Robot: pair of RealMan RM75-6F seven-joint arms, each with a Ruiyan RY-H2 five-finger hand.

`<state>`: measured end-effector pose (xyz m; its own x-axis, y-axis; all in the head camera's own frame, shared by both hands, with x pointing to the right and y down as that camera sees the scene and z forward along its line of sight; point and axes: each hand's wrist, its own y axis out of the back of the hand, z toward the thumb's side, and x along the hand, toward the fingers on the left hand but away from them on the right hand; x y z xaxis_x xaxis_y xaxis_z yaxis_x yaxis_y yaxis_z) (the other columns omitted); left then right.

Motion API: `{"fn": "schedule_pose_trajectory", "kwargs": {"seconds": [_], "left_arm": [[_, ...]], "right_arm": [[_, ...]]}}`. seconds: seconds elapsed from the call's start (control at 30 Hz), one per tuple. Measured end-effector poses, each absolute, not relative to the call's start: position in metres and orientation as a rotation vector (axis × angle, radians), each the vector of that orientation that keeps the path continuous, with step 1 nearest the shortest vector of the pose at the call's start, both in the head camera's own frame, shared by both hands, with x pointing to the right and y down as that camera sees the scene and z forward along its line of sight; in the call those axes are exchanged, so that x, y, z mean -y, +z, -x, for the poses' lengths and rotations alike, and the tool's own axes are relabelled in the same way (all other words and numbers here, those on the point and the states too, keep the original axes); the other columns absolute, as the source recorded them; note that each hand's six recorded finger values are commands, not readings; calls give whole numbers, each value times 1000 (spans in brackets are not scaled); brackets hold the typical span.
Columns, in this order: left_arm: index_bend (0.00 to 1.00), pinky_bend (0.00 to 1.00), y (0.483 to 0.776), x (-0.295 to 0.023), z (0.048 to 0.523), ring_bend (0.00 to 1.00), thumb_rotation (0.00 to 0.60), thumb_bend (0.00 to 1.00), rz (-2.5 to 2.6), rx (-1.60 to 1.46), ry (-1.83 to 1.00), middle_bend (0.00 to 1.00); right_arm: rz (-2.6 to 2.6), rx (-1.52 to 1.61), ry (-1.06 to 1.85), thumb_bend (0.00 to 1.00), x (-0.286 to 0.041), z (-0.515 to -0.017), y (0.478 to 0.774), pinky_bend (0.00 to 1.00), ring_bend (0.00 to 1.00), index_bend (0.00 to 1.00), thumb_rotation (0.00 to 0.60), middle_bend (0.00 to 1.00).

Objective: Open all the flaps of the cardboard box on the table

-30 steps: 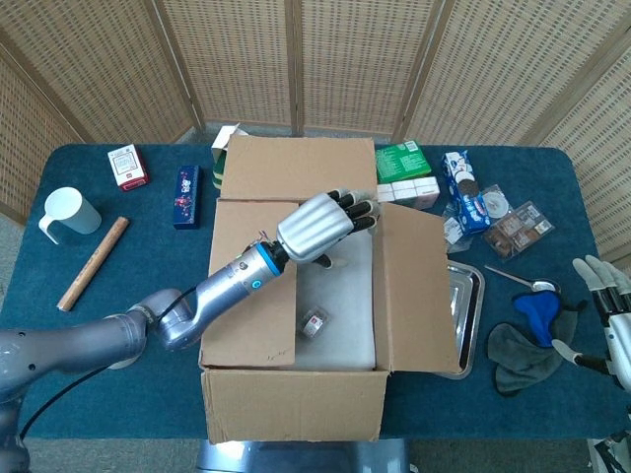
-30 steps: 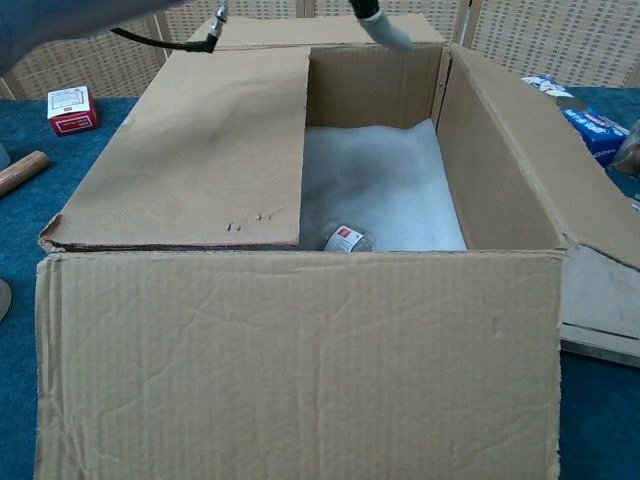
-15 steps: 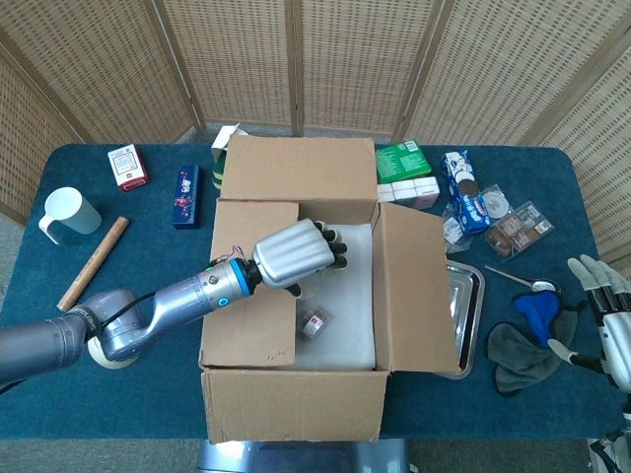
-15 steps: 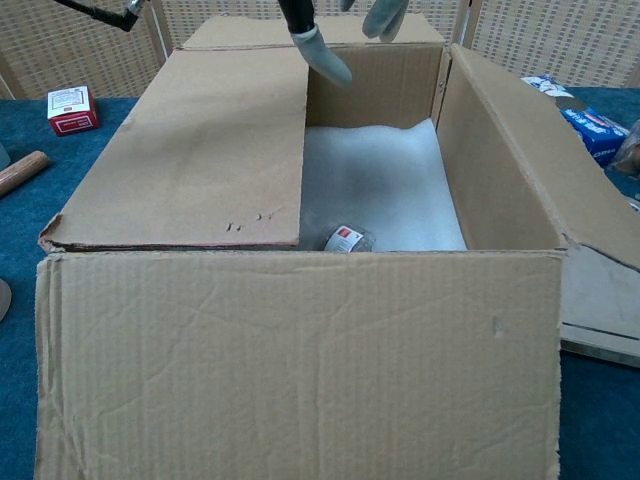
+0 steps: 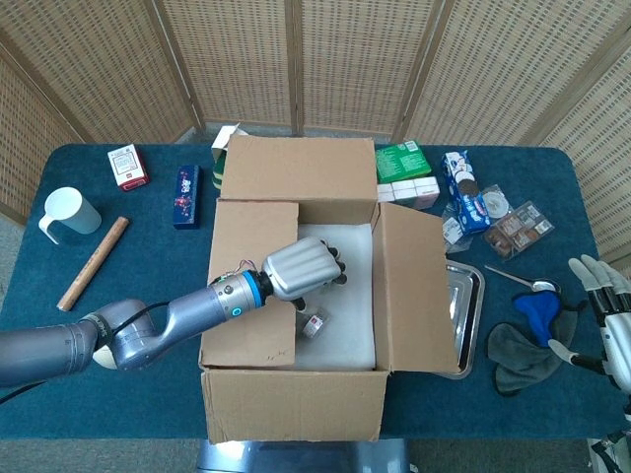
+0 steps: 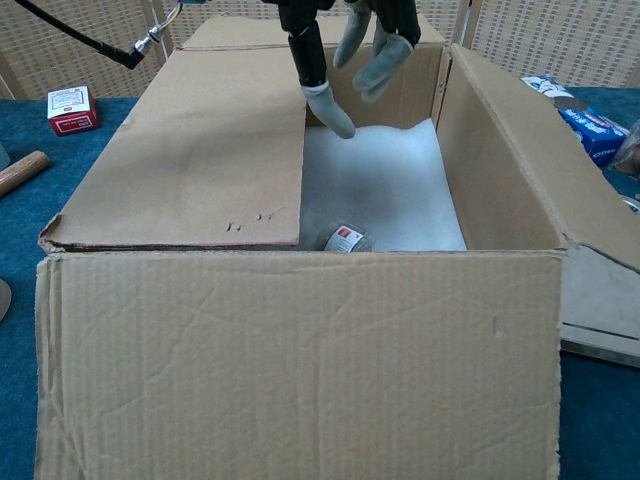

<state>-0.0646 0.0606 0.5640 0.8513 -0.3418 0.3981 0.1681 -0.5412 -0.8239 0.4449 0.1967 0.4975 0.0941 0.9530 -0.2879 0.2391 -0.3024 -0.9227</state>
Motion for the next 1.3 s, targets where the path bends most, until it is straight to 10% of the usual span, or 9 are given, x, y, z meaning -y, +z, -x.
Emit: {"fn": "schedule_pose_trajectory", "kwargs": {"seconds": [1.3], "left_arm": [[776, 518, 602, -69, 37, 481, 600, 185, 1973, 48, -848, 687]], "right_arm": [[1664, 1202, 1246, 0, -196, -447, 496, 124, 0, 0, 600, 0]]}}
